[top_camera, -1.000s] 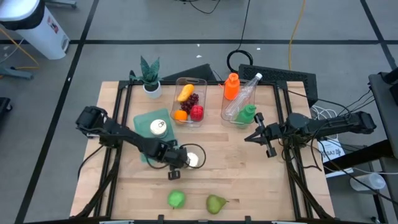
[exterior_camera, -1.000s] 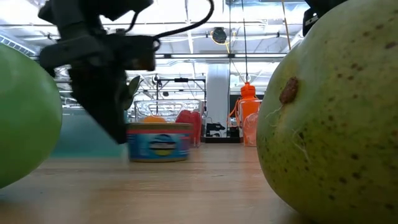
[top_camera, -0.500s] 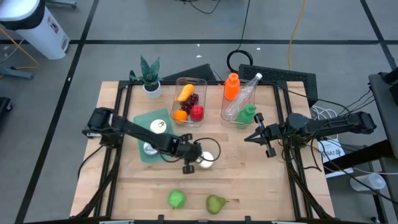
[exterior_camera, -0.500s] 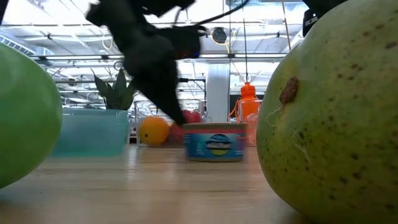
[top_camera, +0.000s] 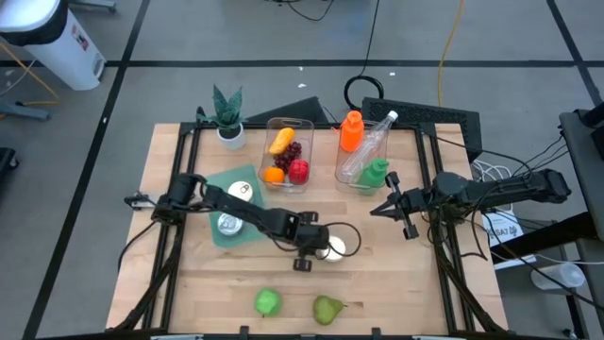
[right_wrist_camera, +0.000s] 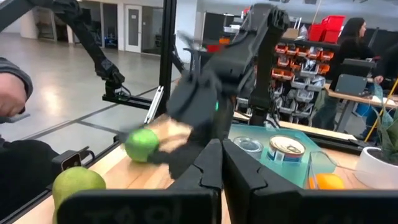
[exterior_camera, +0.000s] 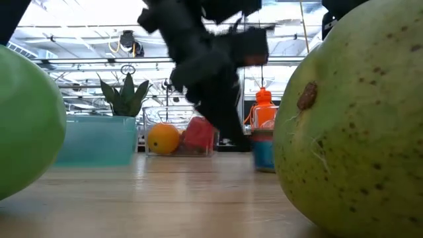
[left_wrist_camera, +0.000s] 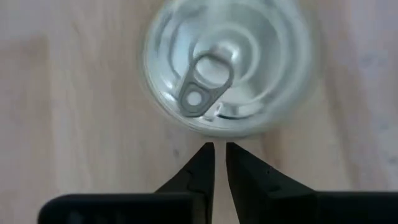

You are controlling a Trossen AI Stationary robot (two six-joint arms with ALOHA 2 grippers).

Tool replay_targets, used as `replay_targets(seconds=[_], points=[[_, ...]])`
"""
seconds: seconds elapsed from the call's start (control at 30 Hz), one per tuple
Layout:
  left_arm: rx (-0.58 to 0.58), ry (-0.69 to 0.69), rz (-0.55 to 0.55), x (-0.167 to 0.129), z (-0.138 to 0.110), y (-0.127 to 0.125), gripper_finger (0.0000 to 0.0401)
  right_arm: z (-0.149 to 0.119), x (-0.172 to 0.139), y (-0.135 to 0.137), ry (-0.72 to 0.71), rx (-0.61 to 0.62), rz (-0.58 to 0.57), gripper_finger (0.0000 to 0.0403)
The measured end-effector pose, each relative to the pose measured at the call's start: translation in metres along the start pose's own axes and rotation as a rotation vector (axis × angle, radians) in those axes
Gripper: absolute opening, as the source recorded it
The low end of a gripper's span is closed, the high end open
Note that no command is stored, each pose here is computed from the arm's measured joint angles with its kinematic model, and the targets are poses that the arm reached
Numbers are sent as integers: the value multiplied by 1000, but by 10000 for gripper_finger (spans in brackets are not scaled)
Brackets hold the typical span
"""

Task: Pick & Place Food Item
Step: Put the blue and pink tuna can into the blue bin

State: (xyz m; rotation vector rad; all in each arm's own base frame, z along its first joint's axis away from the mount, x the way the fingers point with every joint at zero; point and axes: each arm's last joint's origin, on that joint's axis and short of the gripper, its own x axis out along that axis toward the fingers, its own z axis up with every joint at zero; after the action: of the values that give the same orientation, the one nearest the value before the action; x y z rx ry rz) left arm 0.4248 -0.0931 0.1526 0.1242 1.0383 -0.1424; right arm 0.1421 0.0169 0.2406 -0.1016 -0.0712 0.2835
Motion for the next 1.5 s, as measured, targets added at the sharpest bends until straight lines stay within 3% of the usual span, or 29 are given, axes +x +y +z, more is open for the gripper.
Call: replay_targets(seconds=[0.17,0.33,0.5,0.6,0.7,0.87,0.97,1.07,1.23,1.37,1.5], points=[[54,-58,4,-38,13,-3,49,-4,0,0,38,13,4,0],[118,-165,115,-119,17,-14,49,-5,0,1,51,16,9,0],[149,-294,177,-188,-16,-23,49,-10,1,6,100,-82,53,0],[133,-457,89,-212,-47,-24,49,-13,4,9,125,-127,55,0],[74,-643,-1,-212,-82,-20,49,-17,9,10,168,-138,-15,0],[-173,-818,155,-186,-126,13,49,-27,17,7,306,-204,-109,0],[-248,-876,134,-167,-147,28,49,-13,31,5,368,-213,-126,0],[-292,-1006,105,-160,-159,36,49,5,52,6,501,-252,-172,0],[-314,-1025,135,-156,-169,45,49,25,82,14,772,-346,-201,0],[-312,-1016,139,-155,-169,45,49,20,101,23,901,-340,-162,11],[-305,-1000,140,-154,-170,45,49,6,112,37,957,-317,-101,52]])
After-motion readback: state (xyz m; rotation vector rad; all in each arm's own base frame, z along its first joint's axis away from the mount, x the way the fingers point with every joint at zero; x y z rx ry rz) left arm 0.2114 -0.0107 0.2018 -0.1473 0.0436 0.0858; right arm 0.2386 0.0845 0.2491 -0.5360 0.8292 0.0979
